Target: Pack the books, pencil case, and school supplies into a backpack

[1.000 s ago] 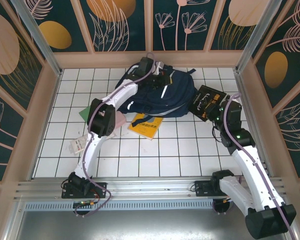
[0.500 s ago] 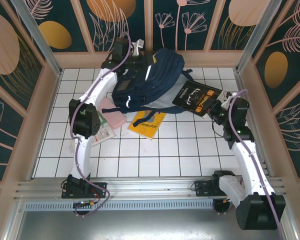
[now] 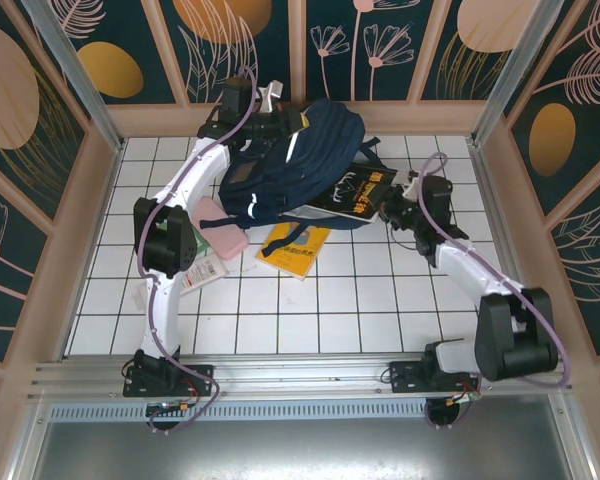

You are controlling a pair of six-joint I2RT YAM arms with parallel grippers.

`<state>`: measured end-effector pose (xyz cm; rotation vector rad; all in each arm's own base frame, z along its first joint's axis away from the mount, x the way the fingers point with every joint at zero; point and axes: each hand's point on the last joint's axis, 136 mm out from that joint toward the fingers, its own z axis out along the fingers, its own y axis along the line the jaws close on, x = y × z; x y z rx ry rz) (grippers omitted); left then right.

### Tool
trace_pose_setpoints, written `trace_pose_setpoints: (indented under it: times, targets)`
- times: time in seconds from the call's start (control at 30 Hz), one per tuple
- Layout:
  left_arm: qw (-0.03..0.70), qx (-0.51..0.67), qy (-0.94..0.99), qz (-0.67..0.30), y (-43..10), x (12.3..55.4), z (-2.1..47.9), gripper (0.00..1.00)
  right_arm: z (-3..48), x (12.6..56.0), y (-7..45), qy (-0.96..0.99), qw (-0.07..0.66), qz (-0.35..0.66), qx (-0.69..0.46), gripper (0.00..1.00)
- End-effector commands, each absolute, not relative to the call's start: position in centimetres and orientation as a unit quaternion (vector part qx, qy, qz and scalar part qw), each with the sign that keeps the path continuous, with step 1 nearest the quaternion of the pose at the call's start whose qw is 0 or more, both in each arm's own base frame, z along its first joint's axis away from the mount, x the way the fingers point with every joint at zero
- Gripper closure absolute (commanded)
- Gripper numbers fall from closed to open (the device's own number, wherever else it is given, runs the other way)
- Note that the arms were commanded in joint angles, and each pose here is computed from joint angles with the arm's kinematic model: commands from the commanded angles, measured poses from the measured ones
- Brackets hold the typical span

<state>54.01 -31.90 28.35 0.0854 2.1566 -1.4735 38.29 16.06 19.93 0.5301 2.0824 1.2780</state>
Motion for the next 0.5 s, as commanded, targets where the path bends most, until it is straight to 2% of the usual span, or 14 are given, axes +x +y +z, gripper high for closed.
trace_pose_setpoints:
  times: [0.0,0.4,0.47]
  targets:
    - [0.332,0.085,0.742,-0.577,-31.2,52.7,36.4,1.00,25.8,40.7,17.8,0.741,0.388,0.527,0.148,1.00]
    - [0.341,0.080,0.741,-0.574,-30.5,53.3,36.6,1.00,22.4,44.8,24.6,0.746,0.335,0.559,0.136,1.00]
    - [0.343,0.080,0.740,-0.573,-30.5,53.4,36.6,1.00,21.1,45.5,26.3,0.754,0.320,0.555,0.148,0.96]
